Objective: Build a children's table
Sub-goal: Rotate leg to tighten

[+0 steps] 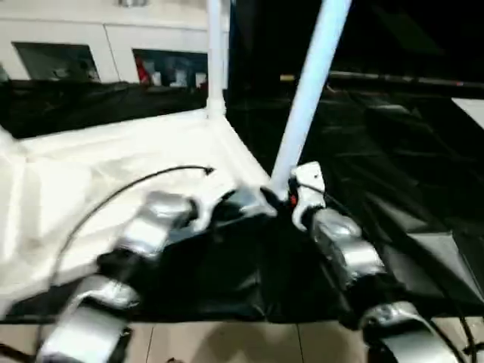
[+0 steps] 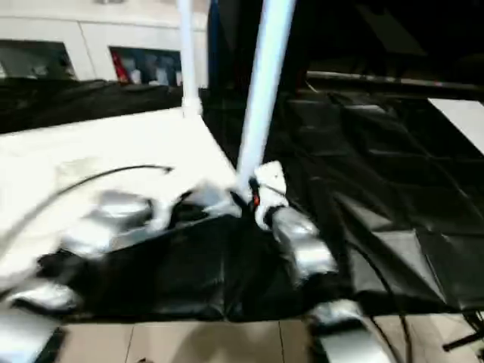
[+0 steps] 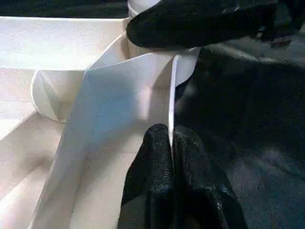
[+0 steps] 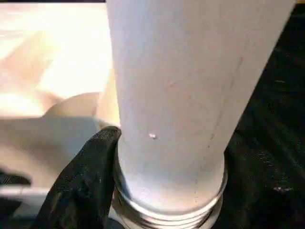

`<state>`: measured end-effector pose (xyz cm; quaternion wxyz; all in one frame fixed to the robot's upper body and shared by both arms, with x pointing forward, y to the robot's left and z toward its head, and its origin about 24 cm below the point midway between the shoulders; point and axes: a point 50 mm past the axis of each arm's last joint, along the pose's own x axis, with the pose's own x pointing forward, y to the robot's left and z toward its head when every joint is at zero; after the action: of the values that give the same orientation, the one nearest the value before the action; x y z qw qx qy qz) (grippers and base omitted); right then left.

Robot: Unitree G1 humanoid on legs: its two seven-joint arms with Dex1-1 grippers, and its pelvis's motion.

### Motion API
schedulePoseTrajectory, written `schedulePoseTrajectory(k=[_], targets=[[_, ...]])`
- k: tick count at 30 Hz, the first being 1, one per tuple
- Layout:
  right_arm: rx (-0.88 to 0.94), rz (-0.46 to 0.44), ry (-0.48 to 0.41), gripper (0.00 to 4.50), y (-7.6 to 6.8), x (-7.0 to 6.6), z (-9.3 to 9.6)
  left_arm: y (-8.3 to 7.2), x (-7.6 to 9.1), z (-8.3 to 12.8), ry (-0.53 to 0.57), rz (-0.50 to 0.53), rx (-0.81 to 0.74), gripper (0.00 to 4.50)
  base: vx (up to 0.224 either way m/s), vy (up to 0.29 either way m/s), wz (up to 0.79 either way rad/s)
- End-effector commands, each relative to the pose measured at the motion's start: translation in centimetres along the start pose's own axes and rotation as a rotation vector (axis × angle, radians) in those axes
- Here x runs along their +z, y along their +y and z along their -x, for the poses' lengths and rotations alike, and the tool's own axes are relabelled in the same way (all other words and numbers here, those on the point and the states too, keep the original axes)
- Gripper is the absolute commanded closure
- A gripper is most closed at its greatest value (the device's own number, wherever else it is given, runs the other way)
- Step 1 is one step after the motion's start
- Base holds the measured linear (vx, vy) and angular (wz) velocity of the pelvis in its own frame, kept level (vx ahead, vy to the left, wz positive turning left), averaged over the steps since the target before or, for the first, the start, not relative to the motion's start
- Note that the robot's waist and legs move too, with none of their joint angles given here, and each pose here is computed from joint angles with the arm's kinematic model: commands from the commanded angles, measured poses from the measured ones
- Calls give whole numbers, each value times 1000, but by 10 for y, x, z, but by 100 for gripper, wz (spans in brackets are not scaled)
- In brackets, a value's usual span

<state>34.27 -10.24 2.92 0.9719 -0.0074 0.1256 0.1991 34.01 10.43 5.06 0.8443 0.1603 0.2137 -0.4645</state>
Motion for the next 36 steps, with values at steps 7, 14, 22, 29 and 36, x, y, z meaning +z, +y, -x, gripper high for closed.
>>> schedulePoseTrajectory(k=[7,14,22,29,36], targets=[[28,-44,31,108,6,-12,-2,3,-5,-1,-17,25,42,450,0,0,0],[254,43,-6,67,-7,4,6,3,-12,18,-18,-29,-92,450,0,0,0],[564,171,39,67,-17,8,33,-10,-22,43,7,-60,-341,450,0,0,0],[727,246,114,83,-16,3,49,-14,-24,52,17,-46,-410,450,0,0,0],[733,238,110,144,-10,4,46,-13,-23,51,13,-42,-388,450,0,0,0]])
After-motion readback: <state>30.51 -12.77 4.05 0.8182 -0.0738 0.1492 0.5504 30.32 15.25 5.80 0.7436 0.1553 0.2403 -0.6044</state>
